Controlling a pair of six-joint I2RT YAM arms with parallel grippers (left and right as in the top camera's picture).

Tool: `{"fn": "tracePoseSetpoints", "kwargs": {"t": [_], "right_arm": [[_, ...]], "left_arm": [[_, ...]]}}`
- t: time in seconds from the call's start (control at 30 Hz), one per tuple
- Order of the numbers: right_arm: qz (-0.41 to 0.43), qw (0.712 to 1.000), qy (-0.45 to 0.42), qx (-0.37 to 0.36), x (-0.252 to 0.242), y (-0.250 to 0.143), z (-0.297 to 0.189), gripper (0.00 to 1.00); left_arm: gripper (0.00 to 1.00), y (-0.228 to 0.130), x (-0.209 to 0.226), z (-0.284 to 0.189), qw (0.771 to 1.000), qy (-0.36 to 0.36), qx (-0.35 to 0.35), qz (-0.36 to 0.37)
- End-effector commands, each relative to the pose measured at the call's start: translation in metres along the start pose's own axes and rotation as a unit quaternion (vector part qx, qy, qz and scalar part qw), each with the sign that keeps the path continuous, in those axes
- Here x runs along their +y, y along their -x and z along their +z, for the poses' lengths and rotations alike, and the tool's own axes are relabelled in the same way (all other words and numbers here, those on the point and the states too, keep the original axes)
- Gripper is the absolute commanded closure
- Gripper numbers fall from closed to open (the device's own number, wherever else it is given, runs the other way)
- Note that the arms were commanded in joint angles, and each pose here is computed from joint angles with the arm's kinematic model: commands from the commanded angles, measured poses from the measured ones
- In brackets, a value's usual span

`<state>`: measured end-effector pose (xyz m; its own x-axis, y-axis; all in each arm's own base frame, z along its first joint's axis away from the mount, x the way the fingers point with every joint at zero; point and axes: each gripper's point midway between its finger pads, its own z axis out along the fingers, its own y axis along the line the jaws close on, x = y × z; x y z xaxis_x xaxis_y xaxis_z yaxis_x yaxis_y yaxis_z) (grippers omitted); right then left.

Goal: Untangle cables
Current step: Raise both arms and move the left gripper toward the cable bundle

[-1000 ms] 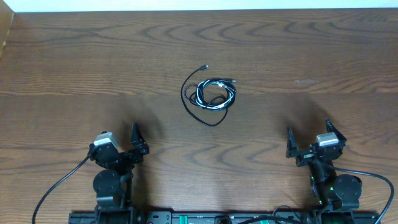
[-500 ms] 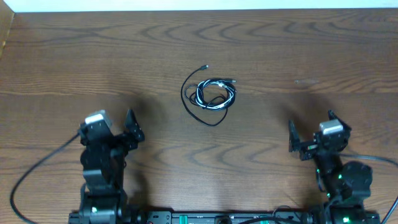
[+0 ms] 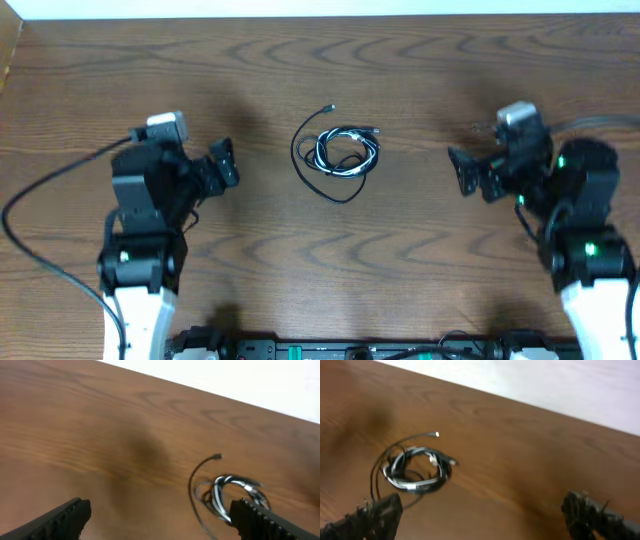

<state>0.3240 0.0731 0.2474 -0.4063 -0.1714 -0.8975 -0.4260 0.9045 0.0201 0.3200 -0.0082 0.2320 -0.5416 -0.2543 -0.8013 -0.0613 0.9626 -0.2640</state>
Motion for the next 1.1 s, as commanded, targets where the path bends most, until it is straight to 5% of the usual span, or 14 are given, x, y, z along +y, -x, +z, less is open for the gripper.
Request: {"fn": "tracePoseSetpoints", "kwargs": {"t": [0.0, 0.27, 0.63, 0.8, 1.07], "right_arm": [[-0.002, 0.998, 0.055, 0.023, 0.008, 0.024, 0.015, 0.01], [-0.005, 0.989, 0.101, 0.108, 0.001, 0.036, 0.049, 0.01], [0.004, 0.989, 0.104, 0.107, -0.004, 0.039, 0.065, 0.01], [0.028, 0.986, 0.120, 0.113, 0.003, 0.037, 0.063, 0.01], [0.028, 0.986, 0.118, 0.115, 0.002, 0.036, 0.063, 0.08]], "left_arm": [[0.05, 0.015, -0.027, 0.009, 0.998, -0.050, 0.034, 0.011], [0.05, 0.017, -0.088, 0.044, 0.983, -0.096, 0.128, 0.084], [0.05, -0.025, -0.142, 0.118, 0.955, -0.149, 0.216, 0.135], [0.05, -0.057, -0.179, 0.133, 0.926, -0.242, 0.245, 0.158], [0.09, -0.127, -0.186, 0.142, 0.883, -0.247, 0.329, 0.226]]}}
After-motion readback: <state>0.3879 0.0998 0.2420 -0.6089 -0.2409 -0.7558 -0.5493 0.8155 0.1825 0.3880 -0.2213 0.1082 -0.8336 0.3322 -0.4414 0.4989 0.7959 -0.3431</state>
